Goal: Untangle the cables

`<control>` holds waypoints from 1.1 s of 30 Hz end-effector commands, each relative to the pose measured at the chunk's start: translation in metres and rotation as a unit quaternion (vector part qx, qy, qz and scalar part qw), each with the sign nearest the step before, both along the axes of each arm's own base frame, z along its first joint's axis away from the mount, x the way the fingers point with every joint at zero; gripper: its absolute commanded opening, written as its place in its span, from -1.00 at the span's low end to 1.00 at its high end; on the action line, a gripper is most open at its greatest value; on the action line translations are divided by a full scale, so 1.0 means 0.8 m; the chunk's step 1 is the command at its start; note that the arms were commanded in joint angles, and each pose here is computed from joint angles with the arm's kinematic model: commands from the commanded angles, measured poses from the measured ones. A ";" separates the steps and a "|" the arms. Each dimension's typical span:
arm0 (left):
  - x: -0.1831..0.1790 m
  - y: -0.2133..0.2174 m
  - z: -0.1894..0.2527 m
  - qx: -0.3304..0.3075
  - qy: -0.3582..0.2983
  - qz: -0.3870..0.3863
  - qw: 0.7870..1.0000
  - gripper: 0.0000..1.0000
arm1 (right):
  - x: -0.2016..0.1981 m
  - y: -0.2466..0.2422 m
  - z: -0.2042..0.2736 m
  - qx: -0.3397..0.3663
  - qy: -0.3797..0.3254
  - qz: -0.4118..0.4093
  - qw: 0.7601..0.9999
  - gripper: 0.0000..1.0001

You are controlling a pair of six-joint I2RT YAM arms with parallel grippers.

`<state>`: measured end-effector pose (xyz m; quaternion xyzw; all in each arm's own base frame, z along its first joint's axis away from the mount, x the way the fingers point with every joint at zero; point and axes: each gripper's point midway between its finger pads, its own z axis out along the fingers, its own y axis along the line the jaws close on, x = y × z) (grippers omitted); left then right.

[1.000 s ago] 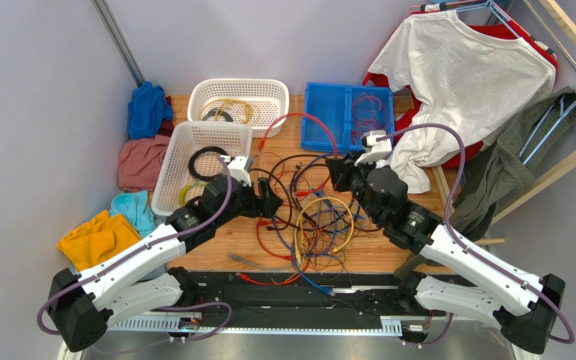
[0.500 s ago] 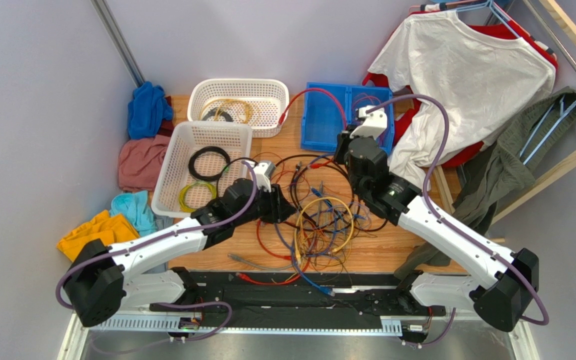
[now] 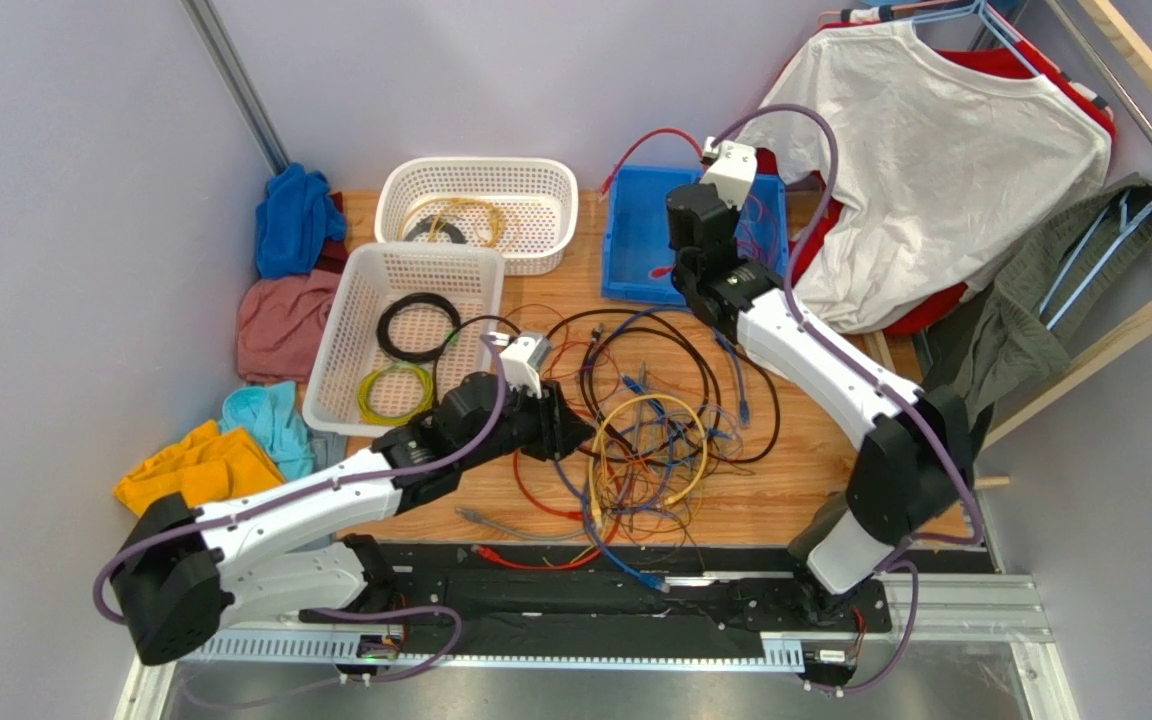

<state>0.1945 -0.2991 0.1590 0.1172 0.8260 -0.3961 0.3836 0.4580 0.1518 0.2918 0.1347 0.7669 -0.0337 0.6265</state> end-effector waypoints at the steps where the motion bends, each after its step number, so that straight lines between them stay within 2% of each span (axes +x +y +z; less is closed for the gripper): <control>1: 0.002 0.023 0.012 0.000 -0.020 0.032 0.999 -0.17 | 0.043 -0.017 -0.003 -0.016 0.005 -0.040 0.999 -1.00; 3: 0.002 0.030 0.013 0.002 -0.023 0.041 0.999 -0.17 | 0.055 -0.020 -0.031 -0.041 0.034 -0.053 0.997 -1.00; 7: 0.001 0.034 0.006 0.004 -0.019 0.045 0.999 -0.18 | 0.062 -0.020 -0.052 -0.050 0.049 -0.061 0.996 -1.00; 13: 0.001 0.021 -0.007 0.014 -0.002 0.030 0.999 -0.21 | 0.079 -0.019 -0.063 -0.058 0.054 -0.062 0.995 -1.00; 21: 0.000 0.020 -0.019 0.021 0.008 0.029 0.999 -0.21 | 0.144 0.002 -0.069 -0.058 0.045 -0.042 0.996 -1.00; 28: 0.000 0.022 -0.029 0.029 0.014 0.032 0.999 -0.21 | 0.172 0.009 -0.123 -0.062 0.075 -0.032 0.995 -1.00; 29: -0.001 0.022 -0.030 0.028 0.015 0.032 0.999 -0.21 | 0.172 0.012 -0.127 -0.060 0.078 -0.027 0.995 -0.93; 30: 0.000 0.020 -0.030 0.028 0.016 0.030 0.999 -0.21 | 0.171 0.014 -0.134 -0.059 0.086 -0.023 0.994 -0.62; 33: -0.001 0.018 -0.031 0.028 0.018 0.026 0.999 -0.21 | 0.163 0.014 -0.140 -0.046 0.092 -0.022 0.994 -0.10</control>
